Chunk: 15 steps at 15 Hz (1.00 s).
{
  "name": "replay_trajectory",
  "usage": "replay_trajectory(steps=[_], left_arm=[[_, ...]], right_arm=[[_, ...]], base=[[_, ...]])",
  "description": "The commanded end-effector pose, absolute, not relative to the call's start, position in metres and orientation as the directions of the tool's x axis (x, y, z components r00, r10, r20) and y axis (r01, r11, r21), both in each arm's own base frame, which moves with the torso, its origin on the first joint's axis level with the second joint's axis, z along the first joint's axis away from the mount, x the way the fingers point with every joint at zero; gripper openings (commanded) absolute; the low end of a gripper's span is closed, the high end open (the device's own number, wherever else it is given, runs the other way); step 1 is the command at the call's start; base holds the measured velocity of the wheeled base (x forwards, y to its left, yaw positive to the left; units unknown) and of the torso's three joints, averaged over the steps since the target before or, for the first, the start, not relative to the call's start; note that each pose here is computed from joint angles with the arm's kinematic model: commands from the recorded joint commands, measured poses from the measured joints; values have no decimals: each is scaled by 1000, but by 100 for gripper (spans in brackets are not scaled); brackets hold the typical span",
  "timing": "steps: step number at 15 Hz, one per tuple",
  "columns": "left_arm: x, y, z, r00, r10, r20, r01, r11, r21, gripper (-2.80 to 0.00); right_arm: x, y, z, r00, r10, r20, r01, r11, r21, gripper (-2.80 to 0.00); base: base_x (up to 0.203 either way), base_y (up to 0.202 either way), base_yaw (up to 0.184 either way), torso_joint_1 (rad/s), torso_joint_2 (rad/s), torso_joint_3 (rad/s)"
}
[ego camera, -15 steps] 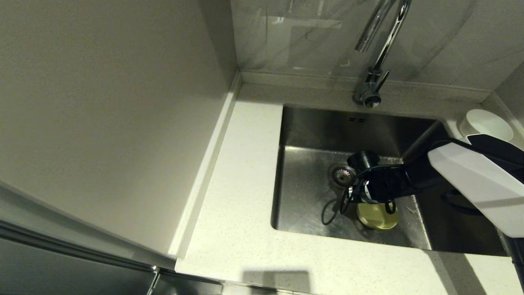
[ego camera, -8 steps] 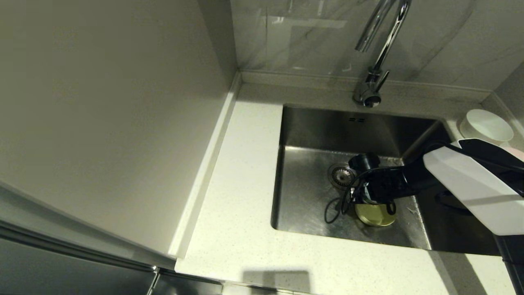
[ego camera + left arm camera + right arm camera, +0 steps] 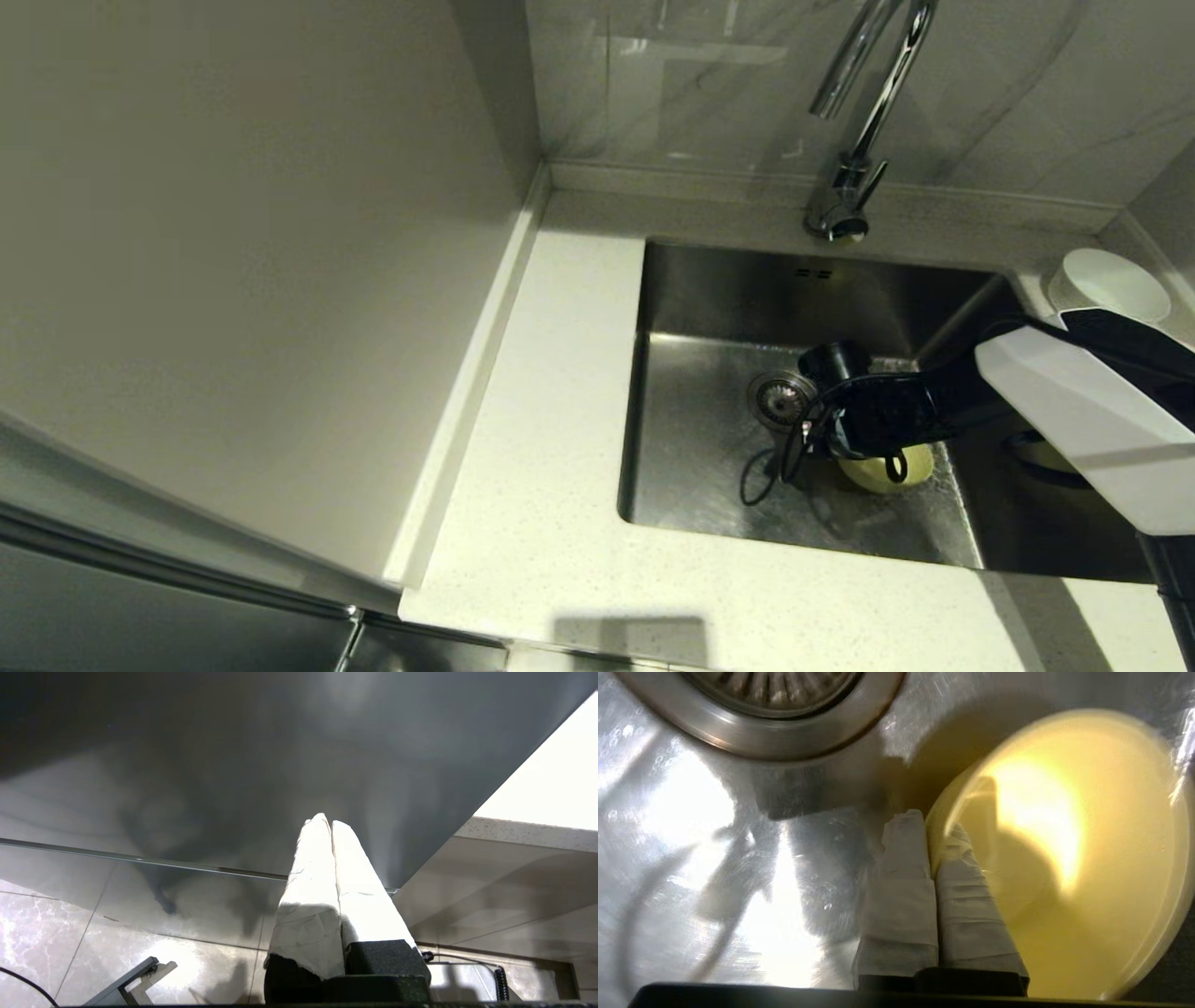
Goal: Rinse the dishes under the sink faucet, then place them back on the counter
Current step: Put a bowl back to the table from the sink
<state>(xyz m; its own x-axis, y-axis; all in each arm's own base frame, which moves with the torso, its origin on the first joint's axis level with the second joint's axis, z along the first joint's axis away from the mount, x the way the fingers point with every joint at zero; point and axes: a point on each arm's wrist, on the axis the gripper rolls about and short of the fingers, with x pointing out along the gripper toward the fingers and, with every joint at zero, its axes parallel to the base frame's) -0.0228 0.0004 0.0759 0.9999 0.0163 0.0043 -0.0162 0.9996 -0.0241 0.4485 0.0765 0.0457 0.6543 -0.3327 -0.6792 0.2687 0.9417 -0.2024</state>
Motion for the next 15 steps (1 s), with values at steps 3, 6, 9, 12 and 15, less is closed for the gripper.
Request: replay_trajectory(steps=[3, 6, 9, 12, 15], left_arm=[[-23, 0, 76, 1000, 17, 6, -17, 1000, -25, -280], [-23, 0, 76, 1000, 17, 6, -17, 1000, -25, -280], [-23, 0, 76, 1000, 17, 6, -17, 1000, -25, -280], [-23, 0, 76, 1000, 17, 6, -17, 1000, -25, -280], [-23, 0, 76, 1000, 17, 6, -17, 1000, -25, -280]], right_arm=[[442, 75, 76, 693, -330, -641, 284, 942, -178, -280], [431, 74, 105, 729, -312, -609, 285, 948, -144, -280], [415, 79, 152, 806, -80, -586, 155, 985, 79, -280], [380, 93, 210, 740, 299, -602, -4, 898, 441, -280], [358, 101, 287, 577, 646, -499, 22, 599, 800, -280]], base=[[0, 0, 0, 0, 0, 0], [0, 0, 0, 0, 0, 0], [0, 0, 0, 0, 0, 0], [0, 0, 0, 0, 0, 0], [0, 0, 0, 0, 0, 0]])
